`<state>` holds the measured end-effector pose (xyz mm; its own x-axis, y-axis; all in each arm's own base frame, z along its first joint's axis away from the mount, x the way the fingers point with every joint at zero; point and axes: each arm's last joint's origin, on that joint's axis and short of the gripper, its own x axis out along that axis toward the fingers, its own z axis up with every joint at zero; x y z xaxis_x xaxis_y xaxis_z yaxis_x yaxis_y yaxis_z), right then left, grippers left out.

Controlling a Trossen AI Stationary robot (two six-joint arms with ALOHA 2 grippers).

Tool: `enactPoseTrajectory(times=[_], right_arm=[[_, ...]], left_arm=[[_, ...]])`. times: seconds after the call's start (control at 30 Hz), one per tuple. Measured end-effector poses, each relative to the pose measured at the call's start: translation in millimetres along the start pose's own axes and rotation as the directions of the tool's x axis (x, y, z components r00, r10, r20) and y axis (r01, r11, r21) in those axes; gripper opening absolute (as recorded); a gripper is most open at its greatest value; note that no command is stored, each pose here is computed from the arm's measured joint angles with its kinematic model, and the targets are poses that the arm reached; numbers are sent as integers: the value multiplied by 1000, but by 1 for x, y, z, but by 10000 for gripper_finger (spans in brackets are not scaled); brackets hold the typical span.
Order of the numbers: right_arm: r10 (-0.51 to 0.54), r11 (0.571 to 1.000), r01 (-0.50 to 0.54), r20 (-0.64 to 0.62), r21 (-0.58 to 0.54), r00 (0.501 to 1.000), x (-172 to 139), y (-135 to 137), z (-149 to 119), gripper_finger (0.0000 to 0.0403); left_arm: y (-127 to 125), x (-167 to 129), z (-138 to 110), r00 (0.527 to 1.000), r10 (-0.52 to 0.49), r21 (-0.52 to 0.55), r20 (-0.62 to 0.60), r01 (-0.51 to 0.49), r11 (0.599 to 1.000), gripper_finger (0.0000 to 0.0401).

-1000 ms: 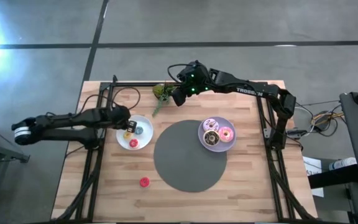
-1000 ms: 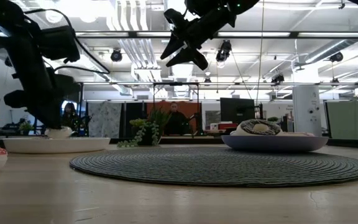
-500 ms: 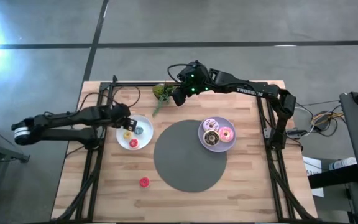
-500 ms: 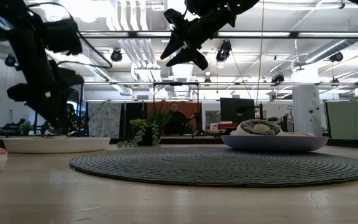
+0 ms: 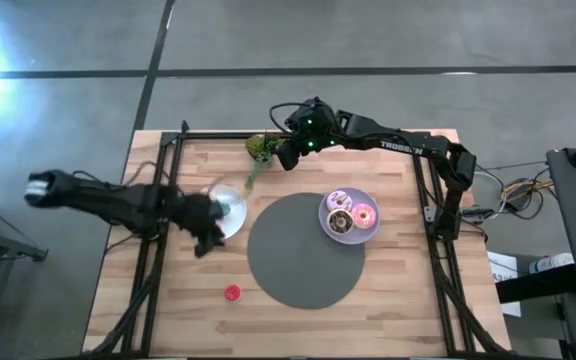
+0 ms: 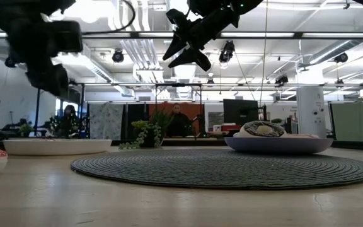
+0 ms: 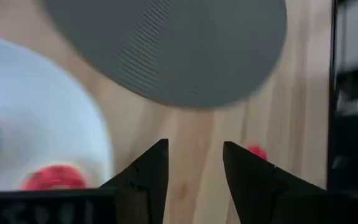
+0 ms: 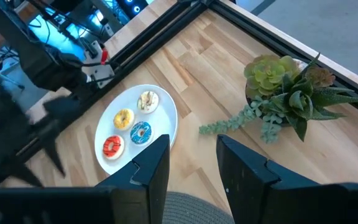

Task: Pick & Place donuts
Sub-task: Put the small red donut on the white plate

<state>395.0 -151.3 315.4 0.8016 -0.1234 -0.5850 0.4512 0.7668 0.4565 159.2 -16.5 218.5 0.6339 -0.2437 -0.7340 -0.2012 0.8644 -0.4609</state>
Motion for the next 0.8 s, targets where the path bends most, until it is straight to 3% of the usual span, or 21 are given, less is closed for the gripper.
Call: enactPoseTrajectory(times=[0.23, 0.53, 0.8], right_arm=[[0, 1000, 0, 0, 0, 1000, 0, 0, 0, 123], [-1, 1000, 1, -6, 4, 1000, 0, 0, -1, 123], [-9, 1000, 10, -27, 12, 1000, 1, -1, -3, 123]], left_arm=[[-46, 44, -28, 997, 20, 247, -77, 0, 969, 125], [-67, 91, -44, 990, 22, 266, -142, 17, 964, 125], [-77, 102, -43, 988, 22, 263, -152, 19, 965, 125]])
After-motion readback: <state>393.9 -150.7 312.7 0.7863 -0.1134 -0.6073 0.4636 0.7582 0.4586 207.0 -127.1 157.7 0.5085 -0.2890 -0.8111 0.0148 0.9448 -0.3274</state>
